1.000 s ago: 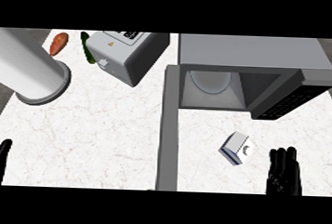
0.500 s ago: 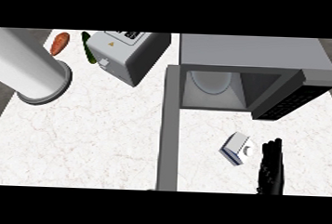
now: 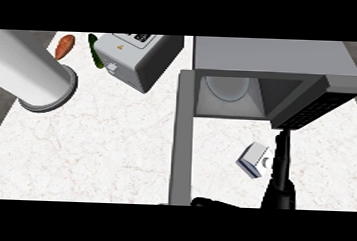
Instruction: Pick up the milk, place it into the microwave and close the microwave
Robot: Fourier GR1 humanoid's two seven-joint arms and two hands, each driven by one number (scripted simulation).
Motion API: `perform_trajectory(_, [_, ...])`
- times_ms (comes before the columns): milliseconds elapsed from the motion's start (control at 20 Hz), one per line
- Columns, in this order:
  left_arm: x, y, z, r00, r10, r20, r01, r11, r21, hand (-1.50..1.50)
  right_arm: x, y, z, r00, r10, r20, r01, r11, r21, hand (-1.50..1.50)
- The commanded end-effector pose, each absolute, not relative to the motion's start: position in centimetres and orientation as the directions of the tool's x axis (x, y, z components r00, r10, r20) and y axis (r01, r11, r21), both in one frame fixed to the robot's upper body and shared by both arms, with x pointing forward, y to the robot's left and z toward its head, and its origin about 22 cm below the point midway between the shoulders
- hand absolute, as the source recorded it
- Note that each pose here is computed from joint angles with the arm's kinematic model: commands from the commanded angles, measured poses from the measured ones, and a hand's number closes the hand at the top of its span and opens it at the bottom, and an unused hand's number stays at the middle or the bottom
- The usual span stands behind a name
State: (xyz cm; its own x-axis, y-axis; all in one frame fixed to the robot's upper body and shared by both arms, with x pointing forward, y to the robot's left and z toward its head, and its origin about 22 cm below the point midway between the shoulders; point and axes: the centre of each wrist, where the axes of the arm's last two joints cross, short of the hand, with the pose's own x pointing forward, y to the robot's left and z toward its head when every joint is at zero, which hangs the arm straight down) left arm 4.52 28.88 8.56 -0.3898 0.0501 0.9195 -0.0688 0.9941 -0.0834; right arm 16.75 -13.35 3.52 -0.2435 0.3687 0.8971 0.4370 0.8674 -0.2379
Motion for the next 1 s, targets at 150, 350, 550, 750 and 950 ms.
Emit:
perform_trajectory(150, [2.1,29.8,8.7,-0.397,0.046,0.917,-0.088,0.992,-0.088,-1.5,19.4,-16.1,1.4,-0.186,0.418,0.889,0.451,0.84,-0.301,-1.5])
perform_trajectory(350, [1.7,30.2,7.5,-0.414,0.044,0.909,-0.089,0.992,-0.088,-1.5,20.2,-17.2,-1.4,-0.142,0.43,0.892,0.513,0.802,-0.305,-1.5])
perform_trajectory(550, [3.3,31.3,7.3,-0.417,0.053,0.907,-0.079,0.992,-0.094,-1.5,21.1,-17.8,-4.1,-0.1,0.449,0.888,0.502,0.793,-0.345,-1.5])
perform_trajectory(750, [2.0,30.3,8.7,-0.407,0.045,0.912,-0.073,0.994,-0.081,-1.5,20.6,-19.8,-5.6,-0.081,0.441,0.894,0.495,0.796,-0.348,-1.5])
perform_trajectory(950, [1.7,32.3,8.0,-0.401,0.046,0.915,-0.085,0.993,-0.087,-1.5,20.4,-21.3,-6.4,-0.105,0.417,0.903,0.441,0.833,-0.334,-1.5])
